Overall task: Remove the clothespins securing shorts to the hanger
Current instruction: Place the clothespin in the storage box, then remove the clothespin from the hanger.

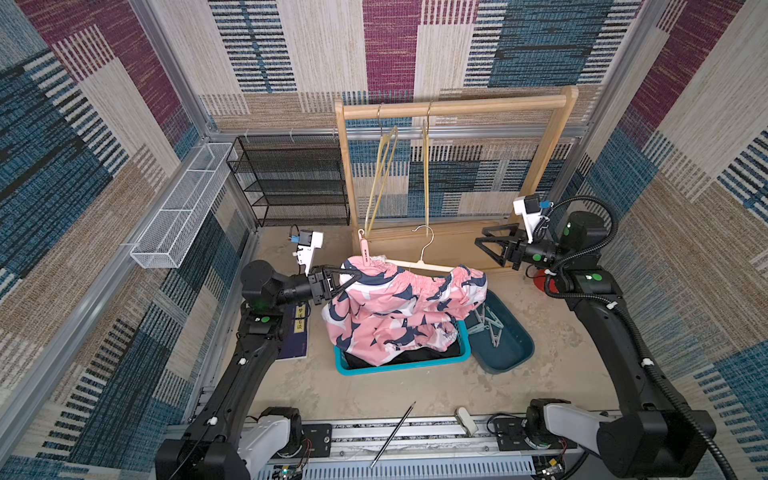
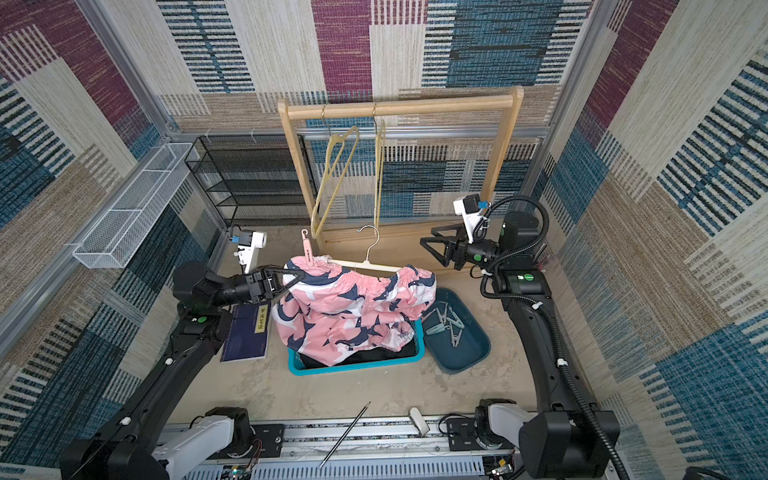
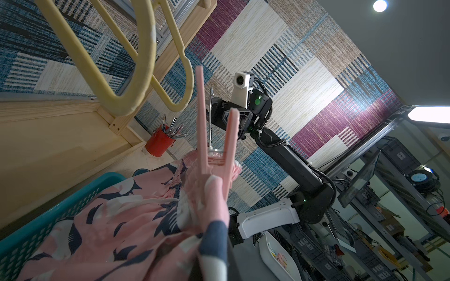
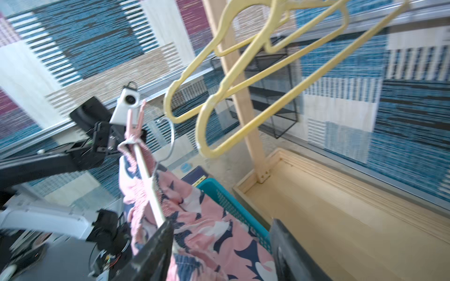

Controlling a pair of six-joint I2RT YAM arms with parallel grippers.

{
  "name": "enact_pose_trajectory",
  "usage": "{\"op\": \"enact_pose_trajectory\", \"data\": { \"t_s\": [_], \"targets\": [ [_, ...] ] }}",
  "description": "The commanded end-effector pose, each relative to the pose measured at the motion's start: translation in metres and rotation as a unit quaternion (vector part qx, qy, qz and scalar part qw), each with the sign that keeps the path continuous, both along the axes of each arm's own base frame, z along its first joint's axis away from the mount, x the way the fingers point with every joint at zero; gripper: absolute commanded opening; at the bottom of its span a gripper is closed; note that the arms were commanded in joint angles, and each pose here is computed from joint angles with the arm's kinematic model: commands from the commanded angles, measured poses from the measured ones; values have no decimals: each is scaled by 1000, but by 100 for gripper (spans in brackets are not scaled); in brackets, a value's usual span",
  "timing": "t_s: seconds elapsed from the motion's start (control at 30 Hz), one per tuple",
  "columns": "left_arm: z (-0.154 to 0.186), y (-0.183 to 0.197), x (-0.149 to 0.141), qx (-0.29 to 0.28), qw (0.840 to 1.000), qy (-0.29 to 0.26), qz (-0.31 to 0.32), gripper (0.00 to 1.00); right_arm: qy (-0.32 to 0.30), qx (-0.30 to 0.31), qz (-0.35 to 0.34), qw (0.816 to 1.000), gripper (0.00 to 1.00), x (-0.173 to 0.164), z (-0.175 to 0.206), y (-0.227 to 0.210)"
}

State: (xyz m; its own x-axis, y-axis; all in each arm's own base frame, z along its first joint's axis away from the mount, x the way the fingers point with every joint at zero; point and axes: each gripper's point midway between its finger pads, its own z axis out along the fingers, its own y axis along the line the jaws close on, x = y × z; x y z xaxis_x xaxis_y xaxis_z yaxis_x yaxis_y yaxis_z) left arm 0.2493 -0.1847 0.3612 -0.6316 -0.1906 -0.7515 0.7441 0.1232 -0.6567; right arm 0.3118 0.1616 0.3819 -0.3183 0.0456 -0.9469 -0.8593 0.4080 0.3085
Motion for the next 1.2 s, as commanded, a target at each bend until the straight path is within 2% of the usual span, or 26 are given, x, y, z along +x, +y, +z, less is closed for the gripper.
{"op": "enact_pose_trajectory", "data": {
  "t_s": [0.0,0.3,0.87,0.97,1.07,1.17],
  "targets": [
    [7,-2,-3,2,1000,-27,-8,0,-17,-4,81,997,65,-20,-2,21],
    [6,-8,-1,1,1000,-23,-12,0,3,-14,185,983,65,-30,-22,75],
    [5,-10,1,0,1000,-21,-8,0,44,-29,255,966,61,-35,-50,127],
    [5,-10,0,0,1000,-21,-10,0,47,-29,261,964,51,-36,-51,130],
    [5,-10,0,1,1000,-20,-9,0,44,-32,251,966,30,-33,-52,129],
    [5,-10,1,1,1000,-20,-8,0,39,-34,246,968,18,-32,-50,129]
  ]
}}
